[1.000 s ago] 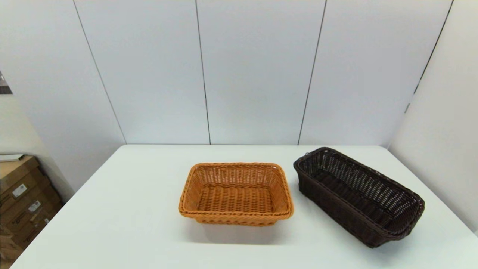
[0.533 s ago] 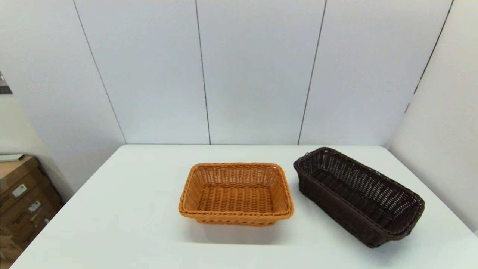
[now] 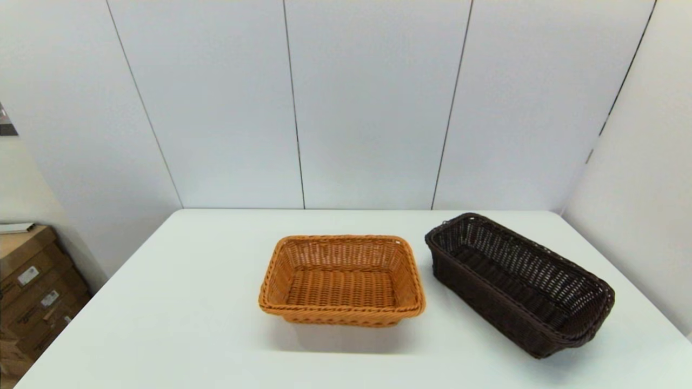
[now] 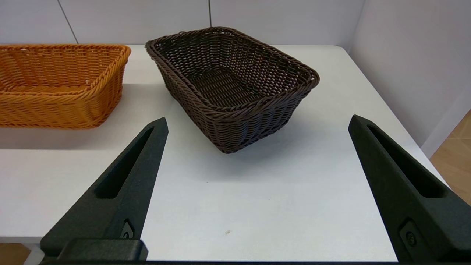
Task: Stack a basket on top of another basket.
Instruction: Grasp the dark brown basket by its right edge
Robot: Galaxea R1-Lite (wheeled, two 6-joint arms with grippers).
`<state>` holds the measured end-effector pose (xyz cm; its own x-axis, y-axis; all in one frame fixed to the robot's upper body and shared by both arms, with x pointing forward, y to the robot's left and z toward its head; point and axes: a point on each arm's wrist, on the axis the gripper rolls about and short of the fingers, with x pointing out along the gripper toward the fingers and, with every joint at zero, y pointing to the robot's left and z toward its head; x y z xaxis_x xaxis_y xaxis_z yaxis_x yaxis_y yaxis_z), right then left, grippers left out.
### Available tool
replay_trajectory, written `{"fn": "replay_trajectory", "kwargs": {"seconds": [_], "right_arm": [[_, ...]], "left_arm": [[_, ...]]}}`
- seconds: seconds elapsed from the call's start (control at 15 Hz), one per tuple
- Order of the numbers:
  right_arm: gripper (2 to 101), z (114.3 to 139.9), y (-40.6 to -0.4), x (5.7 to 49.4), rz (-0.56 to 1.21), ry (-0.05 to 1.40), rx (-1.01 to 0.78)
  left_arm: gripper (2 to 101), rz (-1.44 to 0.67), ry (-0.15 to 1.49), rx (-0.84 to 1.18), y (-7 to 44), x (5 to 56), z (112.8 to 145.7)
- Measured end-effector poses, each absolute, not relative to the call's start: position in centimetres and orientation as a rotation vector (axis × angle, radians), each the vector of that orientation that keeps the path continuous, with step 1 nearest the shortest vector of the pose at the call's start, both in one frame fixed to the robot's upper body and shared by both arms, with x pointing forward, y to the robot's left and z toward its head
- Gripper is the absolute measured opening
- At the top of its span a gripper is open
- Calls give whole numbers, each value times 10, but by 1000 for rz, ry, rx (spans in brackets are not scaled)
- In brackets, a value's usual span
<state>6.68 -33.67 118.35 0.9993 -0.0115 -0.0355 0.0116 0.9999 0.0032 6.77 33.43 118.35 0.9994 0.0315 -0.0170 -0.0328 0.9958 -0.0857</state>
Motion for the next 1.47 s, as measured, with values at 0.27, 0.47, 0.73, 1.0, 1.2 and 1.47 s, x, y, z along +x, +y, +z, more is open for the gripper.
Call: {"fn": "replay_trajectory", "kwargs": {"seconds": [0.27,0.47,0.73,1.0,1.2,1.47], "right_arm": [[973,1184,-337,67,-18,36,12],[973,1184,-337,67,-17,34,14],[973,1184,-337,67,-18,35,15],[973,1207,-337,58,-23,-29,27],[973,1247,-337,41,-23,-75,30],[973,1310,-337,40,-79,-37,33]], "left_arm": [[978,32,15,-86,334,68,1184],[978,32,16,-86,334,68,1184],[977,33,16,-86,334,68,1184],[977,32,16,-86,334,68,1184],[978,32,16,-86,334,68,1184],[978,32,16,-86,334,68,1183]]}}
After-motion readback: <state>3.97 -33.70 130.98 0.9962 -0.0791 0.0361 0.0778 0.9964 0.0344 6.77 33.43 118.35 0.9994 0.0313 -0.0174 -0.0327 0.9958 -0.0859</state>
